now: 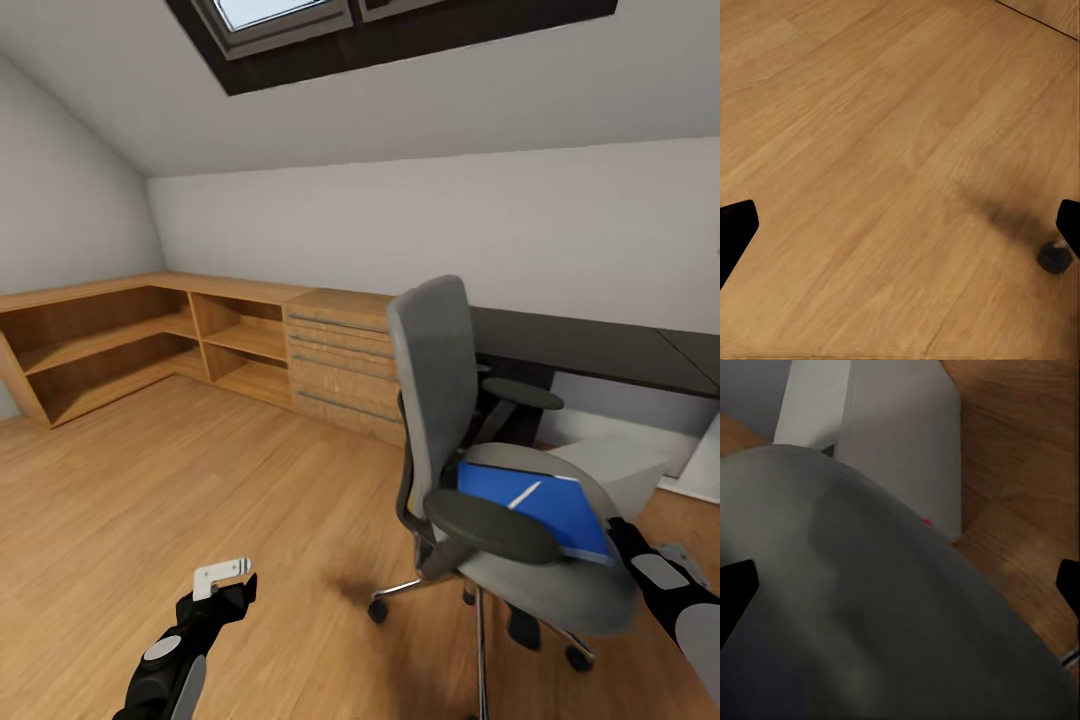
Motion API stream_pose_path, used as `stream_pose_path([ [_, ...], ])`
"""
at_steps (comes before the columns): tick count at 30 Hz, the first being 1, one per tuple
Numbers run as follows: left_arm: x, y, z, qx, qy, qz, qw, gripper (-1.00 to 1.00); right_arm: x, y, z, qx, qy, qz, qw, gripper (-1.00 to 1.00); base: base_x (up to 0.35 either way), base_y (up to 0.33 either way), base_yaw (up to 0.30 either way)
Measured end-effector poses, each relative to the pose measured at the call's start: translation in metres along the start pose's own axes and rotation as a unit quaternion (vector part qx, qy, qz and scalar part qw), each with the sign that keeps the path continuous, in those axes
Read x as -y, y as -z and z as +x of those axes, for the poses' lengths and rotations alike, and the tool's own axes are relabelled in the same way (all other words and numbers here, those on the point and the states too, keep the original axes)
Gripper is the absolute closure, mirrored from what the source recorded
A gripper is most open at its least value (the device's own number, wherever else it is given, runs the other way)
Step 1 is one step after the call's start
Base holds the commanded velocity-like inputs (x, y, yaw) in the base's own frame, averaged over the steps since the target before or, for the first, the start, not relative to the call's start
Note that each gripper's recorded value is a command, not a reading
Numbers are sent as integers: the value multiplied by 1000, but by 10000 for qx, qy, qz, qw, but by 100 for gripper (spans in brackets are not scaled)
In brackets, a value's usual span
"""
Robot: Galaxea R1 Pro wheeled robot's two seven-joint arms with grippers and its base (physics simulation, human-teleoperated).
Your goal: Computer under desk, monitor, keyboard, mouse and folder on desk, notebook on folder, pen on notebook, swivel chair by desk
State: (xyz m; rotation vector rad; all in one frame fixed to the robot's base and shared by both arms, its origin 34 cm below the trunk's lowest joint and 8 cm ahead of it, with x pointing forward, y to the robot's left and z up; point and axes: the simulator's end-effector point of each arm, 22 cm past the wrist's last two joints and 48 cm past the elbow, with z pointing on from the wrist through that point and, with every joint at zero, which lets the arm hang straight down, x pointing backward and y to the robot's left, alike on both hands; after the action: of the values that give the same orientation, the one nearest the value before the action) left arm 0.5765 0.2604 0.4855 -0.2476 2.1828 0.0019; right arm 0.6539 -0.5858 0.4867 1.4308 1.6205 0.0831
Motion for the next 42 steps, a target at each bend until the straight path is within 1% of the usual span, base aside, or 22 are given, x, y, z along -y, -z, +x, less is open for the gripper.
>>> stream_pose_path([
  [7, 0, 0, 0, -4, 0, 1, 10000, -100, 0, 0, -1, 3, -7, 1, 10000, -100, -120, -167, 1],
  [18, 0, 0, 0, 1, 2, 4, 10000, -100, 1, 0, -2, 9, -5, 8, 10000, -100, -8, -22, 0],
  [22, 1, 2, -6, 66, 22, 25, 10000, -100, 4, -1, -6, 12, 2, 27, 10000, -100, 0, 0, 0],
  [25, 1, 4, -15, 167, 48, 28, 9998, -100, 7, -1, -11, 24, -3, 54, 10000, -100, 0, 0, 0],
  [28, 2, 7, -24, 261, 80, 38, 9996, -100, 10, -2, -13, -61, -5, 63, 10000, -100, 0, 0, 0],
  [29, 2, 8, -27, 289, 92, 44, 9995, -100, 7, -2, -10, -152, 0, -26, 9999, -100, 0, 0, 0],
  [34, 2, 4, -18, 301, 107, 45, 9995, -100, 4, -6, -2, -233, 17, -304, 9993, -100, 0, 0, 0],
  [37, 1, 1, -11, 299, 110, 42, 9995, -100, 5, -8, 2, -250, 17, -402, 9989, -100, 0, 0, 0],
  [42, 0, -3, -1, 301, 106, 40, 9995, -100, 11, -12, 9, -259, 19, -458, 9986, -100, 0, 0, 0],
])
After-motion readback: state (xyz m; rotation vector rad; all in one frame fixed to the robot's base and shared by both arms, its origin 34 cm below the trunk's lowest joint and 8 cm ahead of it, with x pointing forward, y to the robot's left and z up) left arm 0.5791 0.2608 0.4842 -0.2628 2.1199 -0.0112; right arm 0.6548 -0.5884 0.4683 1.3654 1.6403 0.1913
